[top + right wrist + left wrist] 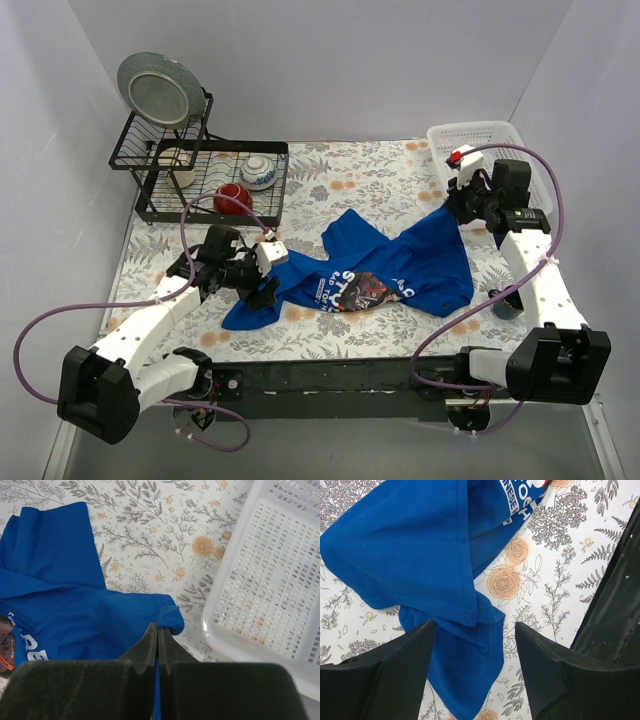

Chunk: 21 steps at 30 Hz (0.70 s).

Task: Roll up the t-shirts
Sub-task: Flatten out the T-shirt at the center of the board.

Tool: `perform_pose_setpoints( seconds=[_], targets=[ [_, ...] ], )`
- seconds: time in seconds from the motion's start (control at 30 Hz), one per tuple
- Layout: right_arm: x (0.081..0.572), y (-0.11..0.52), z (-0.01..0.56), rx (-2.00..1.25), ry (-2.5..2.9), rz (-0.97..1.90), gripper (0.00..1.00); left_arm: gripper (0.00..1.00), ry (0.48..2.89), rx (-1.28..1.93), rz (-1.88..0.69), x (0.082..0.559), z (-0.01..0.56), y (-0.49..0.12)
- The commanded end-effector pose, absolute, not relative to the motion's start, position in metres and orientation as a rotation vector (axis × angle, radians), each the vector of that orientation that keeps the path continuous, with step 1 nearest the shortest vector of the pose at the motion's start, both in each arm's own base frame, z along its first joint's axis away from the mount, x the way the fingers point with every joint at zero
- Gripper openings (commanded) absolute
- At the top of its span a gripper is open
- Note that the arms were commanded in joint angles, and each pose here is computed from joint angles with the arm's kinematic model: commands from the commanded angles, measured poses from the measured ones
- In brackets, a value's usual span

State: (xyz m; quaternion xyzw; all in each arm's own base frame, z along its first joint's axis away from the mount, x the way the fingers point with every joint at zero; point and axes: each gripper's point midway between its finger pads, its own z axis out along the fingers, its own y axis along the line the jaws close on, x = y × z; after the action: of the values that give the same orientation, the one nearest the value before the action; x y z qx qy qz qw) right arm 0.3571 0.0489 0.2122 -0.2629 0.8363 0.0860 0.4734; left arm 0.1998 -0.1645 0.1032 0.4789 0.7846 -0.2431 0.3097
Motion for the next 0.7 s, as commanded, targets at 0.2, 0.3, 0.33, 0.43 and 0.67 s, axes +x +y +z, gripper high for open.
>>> perform_pose_setpoints(
  seconds=[0.2, 0.3, 0.33, 0.43, 0.67],
  targets=[
    [0.357, 0.047, 0.218, -0.626, 2.019, 0.187, 0.01, 0.54, 2.047, 1.31, -0.552, 0.207, 0.088, -0.167],
    [0.357, 0.047, 0.217, -0.624, 2.023, 0.187, 0.01, 0.5, 2.055, 1.307, -0.533, 0.212, 0.085, -0.166],
    [0.357, 0.047, 0.217, -0.623, 2.024, 0.186, 0.01, 0.49, 2.056, 1.3, -0.528, 0.213, 0.084, -0.166],
    [0.358, 0.047, 0.218, -0.622, 2.023, 0.184, 0.01, 0.46, 2.061, 1.286, -0.508, 0.219, 0.082, -0.166],
    [0.357, 0.046, 0.214, -0.621, 2.028, 0.177, 0.01, 0.4, 2.07, 1.29, -0.524, 0.219, 0.079, -0.168]
  ],
)
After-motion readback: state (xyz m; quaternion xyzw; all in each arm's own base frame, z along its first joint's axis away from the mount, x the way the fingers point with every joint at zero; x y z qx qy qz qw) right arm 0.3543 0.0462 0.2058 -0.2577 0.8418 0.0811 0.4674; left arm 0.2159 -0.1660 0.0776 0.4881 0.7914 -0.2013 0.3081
